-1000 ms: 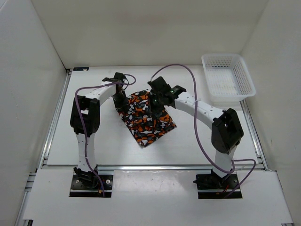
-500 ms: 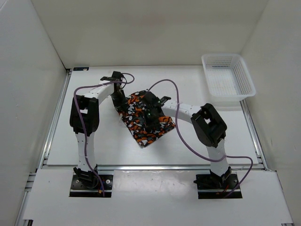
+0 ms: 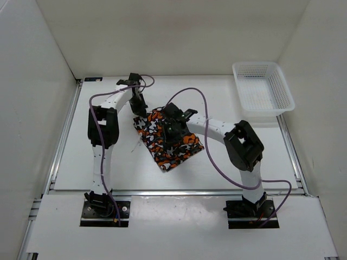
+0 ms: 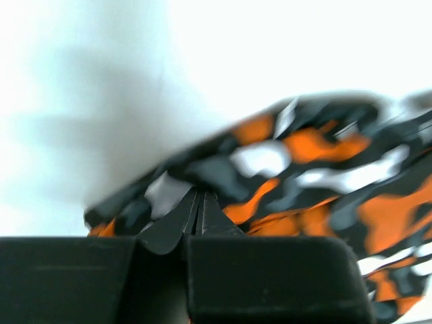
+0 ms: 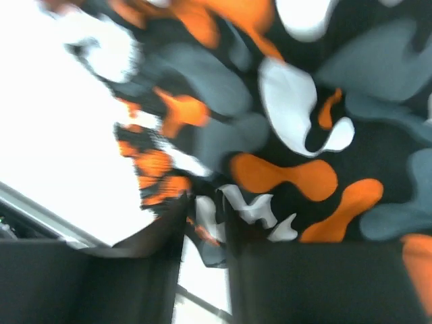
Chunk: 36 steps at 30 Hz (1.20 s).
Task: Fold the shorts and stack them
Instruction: Fold the shorts
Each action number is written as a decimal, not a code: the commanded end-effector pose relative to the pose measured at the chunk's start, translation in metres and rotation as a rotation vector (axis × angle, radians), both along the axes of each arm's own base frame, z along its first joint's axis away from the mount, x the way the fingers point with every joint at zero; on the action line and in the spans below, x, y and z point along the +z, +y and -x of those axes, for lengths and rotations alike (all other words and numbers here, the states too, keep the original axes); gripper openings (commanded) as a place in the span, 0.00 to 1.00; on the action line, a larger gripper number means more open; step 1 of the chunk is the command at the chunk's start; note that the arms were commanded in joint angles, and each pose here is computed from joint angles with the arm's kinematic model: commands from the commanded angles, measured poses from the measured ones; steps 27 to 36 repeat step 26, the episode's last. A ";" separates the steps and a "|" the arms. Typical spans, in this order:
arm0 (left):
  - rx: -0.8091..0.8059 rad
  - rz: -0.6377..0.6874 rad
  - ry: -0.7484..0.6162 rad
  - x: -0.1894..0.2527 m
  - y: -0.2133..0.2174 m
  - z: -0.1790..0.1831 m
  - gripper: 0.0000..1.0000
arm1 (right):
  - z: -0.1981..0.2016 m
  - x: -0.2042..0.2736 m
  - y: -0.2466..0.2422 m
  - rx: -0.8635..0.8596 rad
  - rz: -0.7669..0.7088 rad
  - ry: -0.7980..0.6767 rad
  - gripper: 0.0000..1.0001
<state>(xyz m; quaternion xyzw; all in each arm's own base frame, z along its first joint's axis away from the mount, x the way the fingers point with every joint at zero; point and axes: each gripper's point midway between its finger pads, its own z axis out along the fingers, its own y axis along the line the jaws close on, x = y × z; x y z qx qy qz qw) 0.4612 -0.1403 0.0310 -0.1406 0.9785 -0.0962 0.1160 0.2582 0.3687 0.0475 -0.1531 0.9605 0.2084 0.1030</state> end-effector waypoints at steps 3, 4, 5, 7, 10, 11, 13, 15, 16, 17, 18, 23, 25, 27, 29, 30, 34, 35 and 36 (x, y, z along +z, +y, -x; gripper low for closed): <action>-0.006 -0.046 -0.140 0.062 0.011 -0.047 0.10 | -0.043 0.167 -0.007 -0.093 -0.175 -0.365 0.81; -0.001 -0.051 -0.161 0.072 0.012 -0.051 0.10 | -0.046 0.180 -0.017 -0.126 -0.163 -0.411 0.89; 0.009 -0.045 -0.191 0.088 0.016 -0.054 0.13 | -0.051 0.189 -0.034 -0.158 -0.126 -0.455 0.94; 0.041 -0.040 -0.293 0.138 0.030 -0.056 0.28 | -0.066 0.209 -0.084 -0.282 -0.037 -0.572 1.00; 0.076 -0.029 -0.413 0.200 0.053 -0.039 0.54 | -0.071 0.216 -0.157 -0.434 0.102 -0.648 1.00; 0.067 -0.029 -0.448 0.215 0.055 -0.033 0.61 | -0.067 0.226 -0.178 -0.479 0.109 -0.677 1.00; 0.080 -0.039 -0.519 0.246 0.067 -0.009 0.73 | -0.063 0.214 -0.219 -0.556 0.199 -0.672 1.00; 0.098 -0.070 -0.550 0.260 0.081 0.023 0.75 | -0.053 0.211 -0.261 -0.648 0.281 -0.689 1.00; 0.104 -0.078 -0.559 0.261 0.084 0.034 0.75 | -0.048 0.211 -0.272 -0.683 0.297 -0.689 1.00; 0.105 -0.076 -0.575 0.263 0.085 0.044 0.75 | -0.042 0.214 -0.285 -0.717 0.306 -0.695 1.00; 0.115 -0.091 -0.580 0.262 0.089 0.055 0.75 | -0.036 0.210 -0.297 -0.748 0.331 -0.681 1.00; 0.196 -0.096 -0.565 0.235 0.104 0.141 0.75 | -0.006 0.196 -0.330 -0.830 0.396 -0.668 1.00; 0.221 -0.091 -0.575 0.227 0.108 0.170 0.75 | 0.003 0.185 -0.333 -0.816 0.409 -0.647 1.00; 0.227 -0.097 -0.584 0.225 0.111 0.178 0.75 | 0.004 0.187 -0.333 -0.815 0.395 -0.648 1.00; 0.227 -0.097 -0.584 0.225 0.111 0.178 0.75 | 0.004 0.187 -0.333 -0.815 0.395 -0.648 1.00; 0.227 -0.097 -0.584 0.225 0.111 0.178 0.75 | 0.004 0.187 -0.333 -0.815 0.395 -0.648 1.00; 0.227 -0.097 -0.584 0.225 0.111 0.178 0.75 | 0.004 0.187 -0.333 -0.815 0.395 -0.648 1.00; 0.227 -0.097 -0.584 0.225 0.111 0.178 0.75 | 0.004 0.187 -0.333 -0.815 0.395 -0.648 1.00; 0.227 -0.097 -0.584 0.225 0.111 0.178 0.75 | 0.004 0.187 -0.333 -0.815 0.395 -0.648 1.00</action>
